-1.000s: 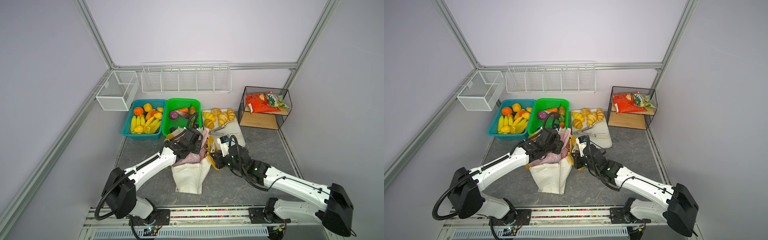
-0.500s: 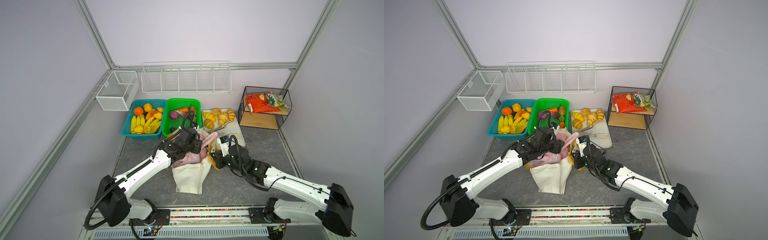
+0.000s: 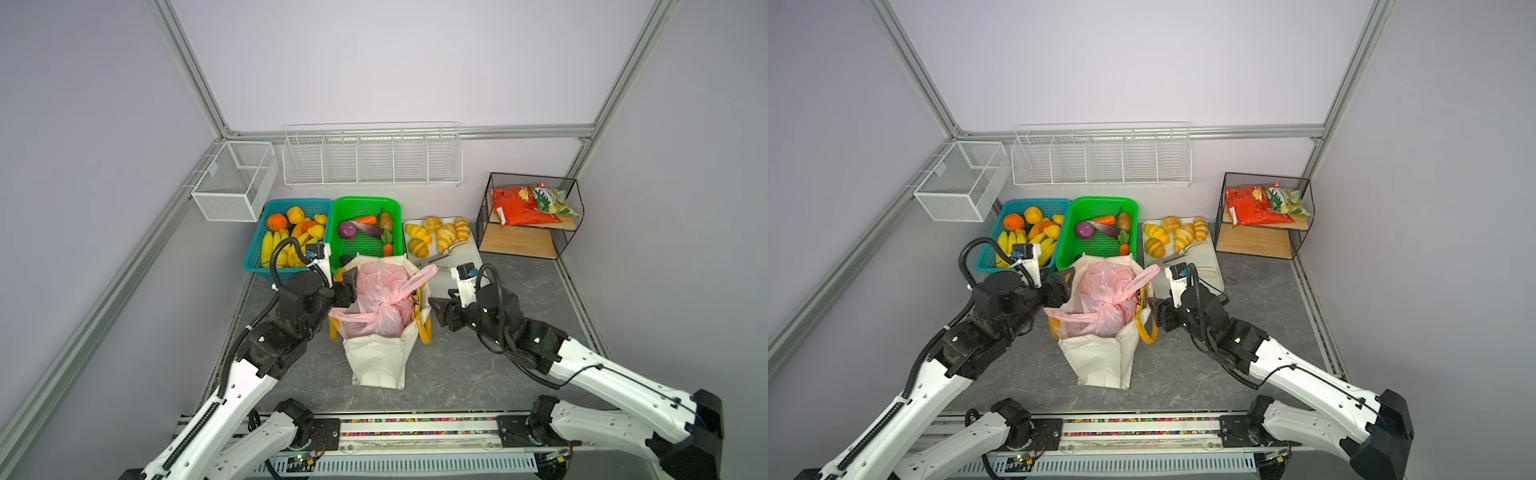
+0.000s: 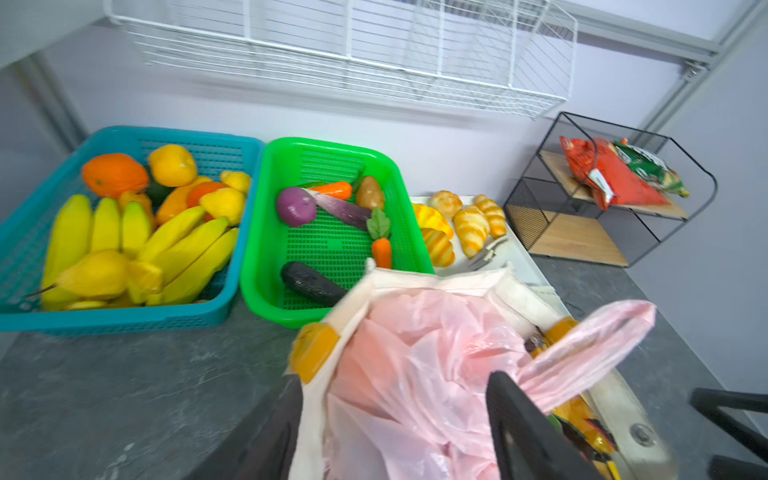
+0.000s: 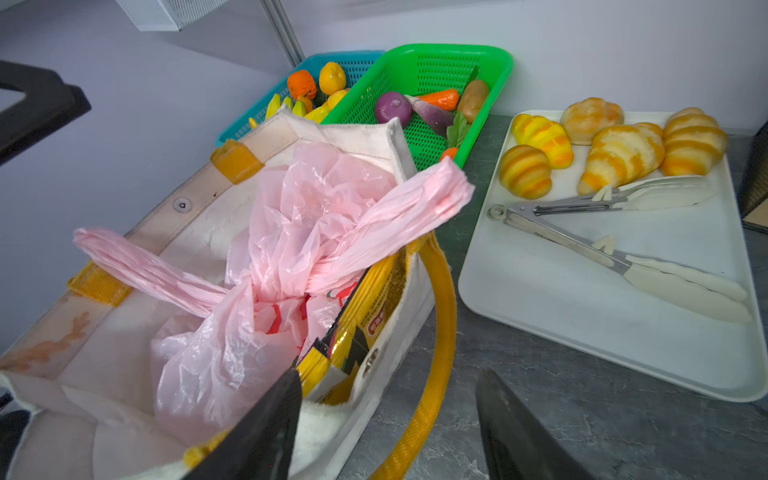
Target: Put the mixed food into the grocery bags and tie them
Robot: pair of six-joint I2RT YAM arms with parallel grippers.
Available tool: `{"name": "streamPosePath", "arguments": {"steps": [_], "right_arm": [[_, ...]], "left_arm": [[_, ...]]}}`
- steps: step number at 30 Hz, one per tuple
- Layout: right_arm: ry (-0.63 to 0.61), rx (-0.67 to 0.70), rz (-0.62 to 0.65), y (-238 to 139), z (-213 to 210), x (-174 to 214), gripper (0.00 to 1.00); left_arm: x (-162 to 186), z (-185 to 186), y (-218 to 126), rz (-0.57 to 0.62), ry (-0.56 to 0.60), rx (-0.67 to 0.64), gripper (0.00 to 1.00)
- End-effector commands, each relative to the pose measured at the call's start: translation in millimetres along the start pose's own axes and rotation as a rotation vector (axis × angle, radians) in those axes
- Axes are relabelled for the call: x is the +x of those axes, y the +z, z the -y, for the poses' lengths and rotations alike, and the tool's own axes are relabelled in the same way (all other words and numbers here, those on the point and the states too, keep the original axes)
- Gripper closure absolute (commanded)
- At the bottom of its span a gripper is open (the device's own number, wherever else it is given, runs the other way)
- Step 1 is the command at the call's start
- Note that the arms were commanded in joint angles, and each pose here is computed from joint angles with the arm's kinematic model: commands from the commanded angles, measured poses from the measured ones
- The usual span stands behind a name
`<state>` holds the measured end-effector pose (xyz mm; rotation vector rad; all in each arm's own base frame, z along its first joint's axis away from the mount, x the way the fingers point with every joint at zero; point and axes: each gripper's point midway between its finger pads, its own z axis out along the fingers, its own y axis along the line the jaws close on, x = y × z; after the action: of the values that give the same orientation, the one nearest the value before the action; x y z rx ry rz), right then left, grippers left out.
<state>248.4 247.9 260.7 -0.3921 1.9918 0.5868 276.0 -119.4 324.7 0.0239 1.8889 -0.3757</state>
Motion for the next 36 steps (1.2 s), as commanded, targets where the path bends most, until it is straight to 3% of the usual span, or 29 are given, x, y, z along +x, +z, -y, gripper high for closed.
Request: {"name": "streamPosePath", "arguments": {"steps": [1,6,10,15,18,20,25,36], "right_arm": [[-0.093,0.126,0.043,-19.8,23.3,-22.3,0.22],[-0.162,0.334,0.057,-37.2,65.7,-33.0,0.0],[-0.147,0.49,0.079,-44.5,107.3,-36.8,0.11],[-0.066,0.63,0.054,-41.1,166.0,-27.9,0.11],[-0.017,0.719,0.03,-36.5,204.9,-14.8,0.11],[0.021,0.752,0.025,-32.5,228.4,-3.1,0.11],[0.082,0.804,0.031,-24.6,271.9,26.5,0.11],[-0.027,0.872,0.035,0.7,317.3,67.7,0.11]], "left_arm": [[9.2,-28.2,-11.3,-0.001,-0.085,-0.067,0.25],[7.8,-61.5,-15.3,0.066,-0.165,-0.139,0.18],[-1.0,-98.6,-16.4,0.198,-0.161,-0.302,0.12],[-3.4,-147.0,-17.7,0.344,-0.12,-0.546,0.05],[7.7,-174.1,-9.8,0.361,-0.083,-0.656,0.01],[24.9,-196.3,4.6,0.311,-0.062,-0.705,0.01],[65.9,-234.4,40.2,0.23,-0.089,-0.67,0.0],[102.3,-224.2,98.6,0.195,-0.035,-0.468,0.01]]}}
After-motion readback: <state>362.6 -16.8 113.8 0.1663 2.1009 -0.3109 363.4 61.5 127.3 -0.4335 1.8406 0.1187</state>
